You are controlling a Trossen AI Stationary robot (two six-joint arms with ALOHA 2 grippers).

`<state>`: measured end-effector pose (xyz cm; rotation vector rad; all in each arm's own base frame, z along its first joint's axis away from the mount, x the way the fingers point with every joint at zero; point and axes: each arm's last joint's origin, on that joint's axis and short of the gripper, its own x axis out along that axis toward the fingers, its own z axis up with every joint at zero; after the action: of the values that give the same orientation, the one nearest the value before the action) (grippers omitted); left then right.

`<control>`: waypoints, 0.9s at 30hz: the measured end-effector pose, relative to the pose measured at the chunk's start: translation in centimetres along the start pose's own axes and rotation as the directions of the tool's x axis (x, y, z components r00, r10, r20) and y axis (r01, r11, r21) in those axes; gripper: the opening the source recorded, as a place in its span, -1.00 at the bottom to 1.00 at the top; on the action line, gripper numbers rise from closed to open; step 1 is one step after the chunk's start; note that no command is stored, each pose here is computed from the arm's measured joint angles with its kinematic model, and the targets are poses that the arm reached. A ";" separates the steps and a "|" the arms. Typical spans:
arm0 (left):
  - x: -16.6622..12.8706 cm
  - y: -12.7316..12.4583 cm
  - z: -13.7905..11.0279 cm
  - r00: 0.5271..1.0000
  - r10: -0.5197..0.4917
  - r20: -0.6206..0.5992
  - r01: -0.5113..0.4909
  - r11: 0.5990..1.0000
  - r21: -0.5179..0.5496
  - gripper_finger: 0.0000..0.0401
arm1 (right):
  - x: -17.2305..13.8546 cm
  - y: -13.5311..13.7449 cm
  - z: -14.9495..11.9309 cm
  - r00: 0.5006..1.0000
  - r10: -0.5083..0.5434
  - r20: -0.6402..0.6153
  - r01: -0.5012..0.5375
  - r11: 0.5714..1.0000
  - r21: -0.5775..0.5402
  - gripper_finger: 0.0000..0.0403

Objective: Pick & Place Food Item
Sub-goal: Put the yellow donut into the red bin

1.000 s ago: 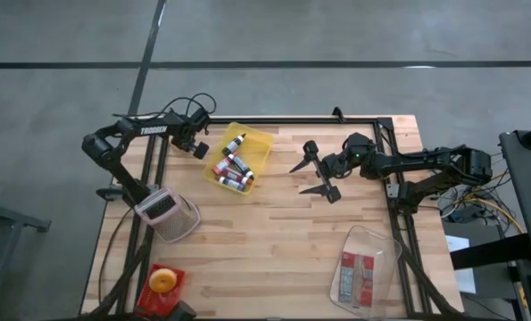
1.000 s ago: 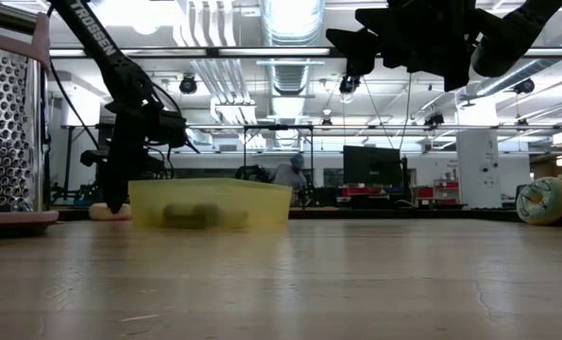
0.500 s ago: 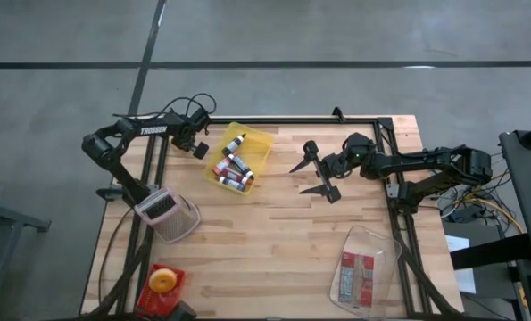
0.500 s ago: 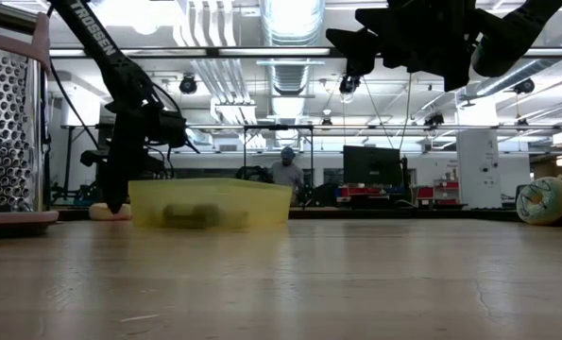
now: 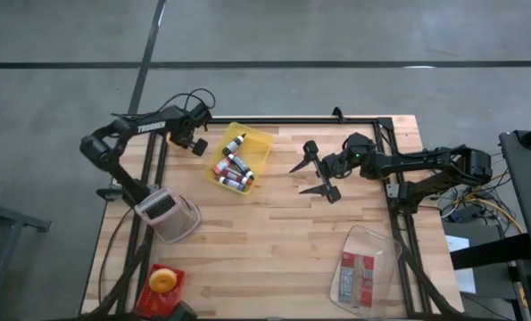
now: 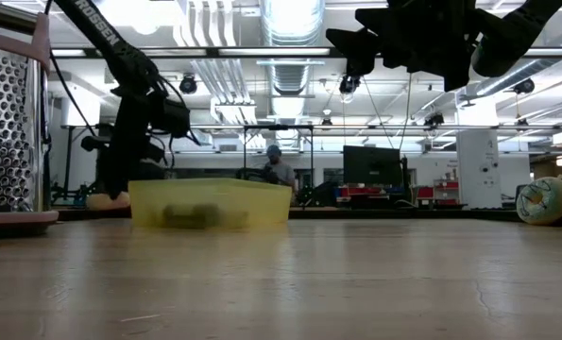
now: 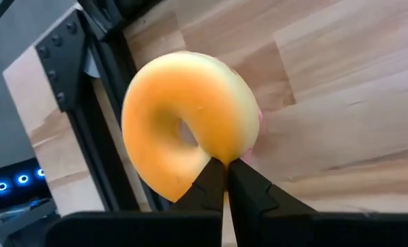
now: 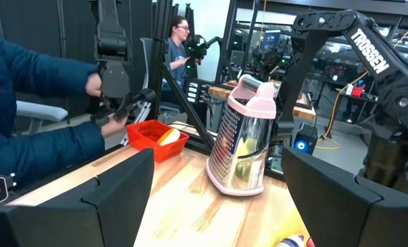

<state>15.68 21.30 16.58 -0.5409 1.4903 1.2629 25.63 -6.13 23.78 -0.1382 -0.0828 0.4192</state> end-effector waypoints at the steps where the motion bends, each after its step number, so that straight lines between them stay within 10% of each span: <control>1: -0.3 0.1 0.1 1.000 -0.001 0.005 0.001 1.000 -0.001 -0.95 | 0.0 0.0 0.0 1.000 0.000 0.000 0.000 1.000 0.000 0.57; 17: -9.3 0.0 -2.4 0.937 -0.181 0.298 0.163 0.983 0.086 -0.94 | 0.0 0.0 0.0 1.000 0.000 0.000 0.000 1.000 0.000 0.57; 27: -16.6 -2.2 -7.9 0.694 -0.443 0.568 0.281 0.892 0.353 -0.94 | 0.0 0.0 0.0 1.000 0.000 0.000 0.000 1.000 0.000 0.57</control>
<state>19.81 8.89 29.69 -0.1884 0.8703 0.8052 25.63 -6.13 23.80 -0.1383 -0.0831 0.4194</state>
